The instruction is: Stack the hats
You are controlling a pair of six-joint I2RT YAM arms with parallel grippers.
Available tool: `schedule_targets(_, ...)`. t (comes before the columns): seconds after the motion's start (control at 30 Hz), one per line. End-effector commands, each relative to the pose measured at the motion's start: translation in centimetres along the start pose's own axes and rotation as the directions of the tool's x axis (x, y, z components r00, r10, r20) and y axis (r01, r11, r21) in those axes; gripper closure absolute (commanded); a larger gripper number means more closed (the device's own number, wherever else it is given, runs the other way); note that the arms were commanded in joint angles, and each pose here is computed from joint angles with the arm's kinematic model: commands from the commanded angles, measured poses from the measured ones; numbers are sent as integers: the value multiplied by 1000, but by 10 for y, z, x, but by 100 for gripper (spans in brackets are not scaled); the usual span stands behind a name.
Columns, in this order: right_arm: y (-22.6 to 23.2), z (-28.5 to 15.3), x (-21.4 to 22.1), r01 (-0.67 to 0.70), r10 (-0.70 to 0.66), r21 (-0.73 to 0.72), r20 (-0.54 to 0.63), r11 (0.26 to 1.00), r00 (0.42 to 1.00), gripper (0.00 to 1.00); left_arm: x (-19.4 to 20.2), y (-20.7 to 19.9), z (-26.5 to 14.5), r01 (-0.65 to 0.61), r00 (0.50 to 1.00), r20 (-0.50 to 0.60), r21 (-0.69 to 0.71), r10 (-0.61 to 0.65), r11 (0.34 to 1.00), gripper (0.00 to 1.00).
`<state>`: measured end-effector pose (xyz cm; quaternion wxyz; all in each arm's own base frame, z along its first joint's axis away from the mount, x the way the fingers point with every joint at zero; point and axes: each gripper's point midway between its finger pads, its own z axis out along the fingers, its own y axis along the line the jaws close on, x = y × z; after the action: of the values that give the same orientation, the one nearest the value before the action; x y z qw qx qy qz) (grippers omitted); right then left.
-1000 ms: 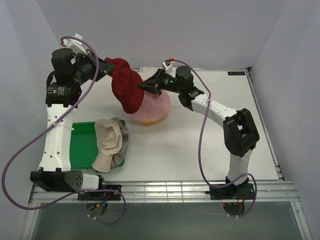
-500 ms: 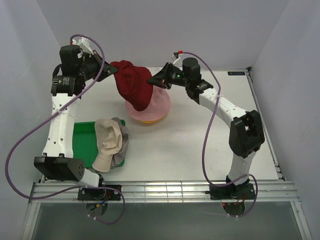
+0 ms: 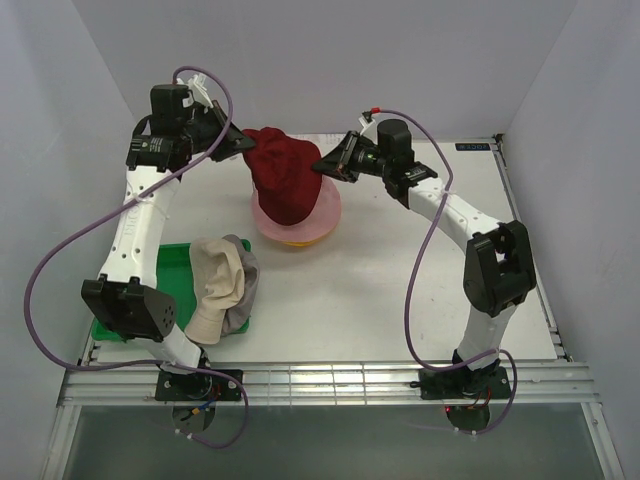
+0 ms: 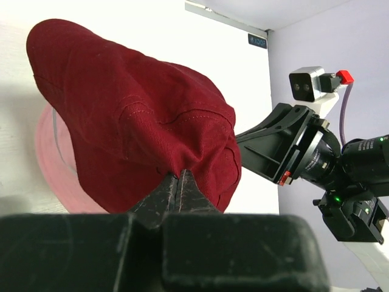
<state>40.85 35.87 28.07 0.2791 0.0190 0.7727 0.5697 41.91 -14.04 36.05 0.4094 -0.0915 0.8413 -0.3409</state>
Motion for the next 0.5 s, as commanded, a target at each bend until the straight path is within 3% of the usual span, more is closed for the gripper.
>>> schedule_targets(0.0,11,-16,-12,60,-59,-21,46,998,997,88,-8,-18,-4,-39,999,31,26,38,999,97)
schedule_targets(0.47,-25,-31,-5,7,-7,0,53,1000,999,89,12,-8,25,-19,1000,-4,-6,19,1000,86)
